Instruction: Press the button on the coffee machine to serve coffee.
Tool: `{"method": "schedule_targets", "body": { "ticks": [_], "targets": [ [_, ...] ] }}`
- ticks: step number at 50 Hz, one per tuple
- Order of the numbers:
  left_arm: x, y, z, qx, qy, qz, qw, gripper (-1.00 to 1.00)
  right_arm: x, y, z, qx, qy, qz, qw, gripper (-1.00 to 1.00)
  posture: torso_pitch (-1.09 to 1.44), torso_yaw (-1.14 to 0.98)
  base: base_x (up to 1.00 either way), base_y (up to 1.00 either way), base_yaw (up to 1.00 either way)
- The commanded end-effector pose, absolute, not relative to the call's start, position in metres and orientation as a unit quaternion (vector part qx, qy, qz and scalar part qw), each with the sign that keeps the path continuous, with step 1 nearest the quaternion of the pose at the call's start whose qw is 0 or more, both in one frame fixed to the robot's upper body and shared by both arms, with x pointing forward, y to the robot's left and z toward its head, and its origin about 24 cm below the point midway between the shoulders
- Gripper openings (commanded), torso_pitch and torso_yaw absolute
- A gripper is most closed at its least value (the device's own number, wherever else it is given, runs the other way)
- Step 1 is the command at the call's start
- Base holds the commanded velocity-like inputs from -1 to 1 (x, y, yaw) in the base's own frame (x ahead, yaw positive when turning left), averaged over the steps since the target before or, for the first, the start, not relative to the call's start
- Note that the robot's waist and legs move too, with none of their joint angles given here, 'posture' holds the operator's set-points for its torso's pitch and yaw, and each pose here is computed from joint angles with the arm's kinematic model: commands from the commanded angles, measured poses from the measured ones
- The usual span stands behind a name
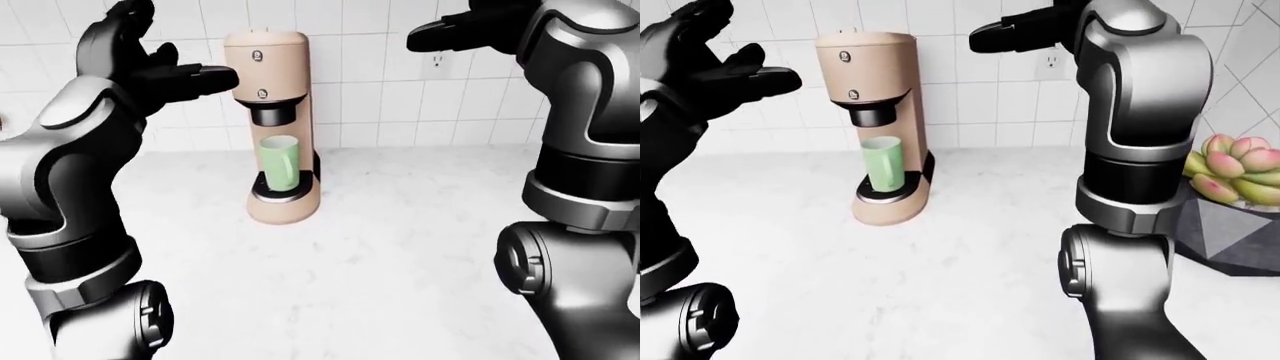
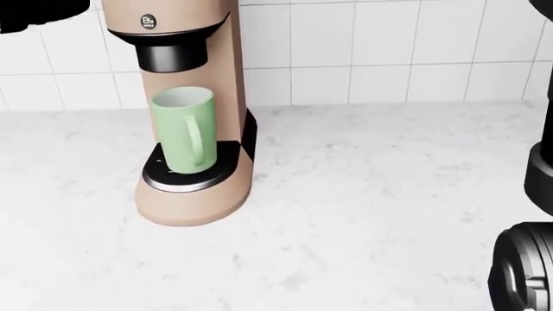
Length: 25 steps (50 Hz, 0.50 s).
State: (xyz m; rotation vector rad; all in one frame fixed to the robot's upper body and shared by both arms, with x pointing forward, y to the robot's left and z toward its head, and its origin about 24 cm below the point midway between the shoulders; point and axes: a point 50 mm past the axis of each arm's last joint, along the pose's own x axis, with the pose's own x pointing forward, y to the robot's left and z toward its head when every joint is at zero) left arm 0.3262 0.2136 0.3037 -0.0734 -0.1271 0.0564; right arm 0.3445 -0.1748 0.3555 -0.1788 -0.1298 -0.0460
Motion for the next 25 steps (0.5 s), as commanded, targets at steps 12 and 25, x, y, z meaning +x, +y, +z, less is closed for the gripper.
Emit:
{"method": "schedule_targets", "body": {
  "ticks": [12, 25],
  "targets": [
    [0.28, 0.214, 0.309, -0.045, -0.088, 0.007, 0.995, 1.0, 0.339, -0.173, 0.366, -0.088, -0.101, -0.024, 0.991, 1.0, -0.48, 0.0, 0.0, 0.0, 0.0],
    [0.25, 0.199, 0.312, -0.044, -0.084, -0.049, 0.994, 1.0, 0.339, -0.173, 0.364, -0.086, -0.1, -0.024, 0.991, 1.0, -0.48, 0.0, 0.0, 0.0, 0.0]
  ]
}}
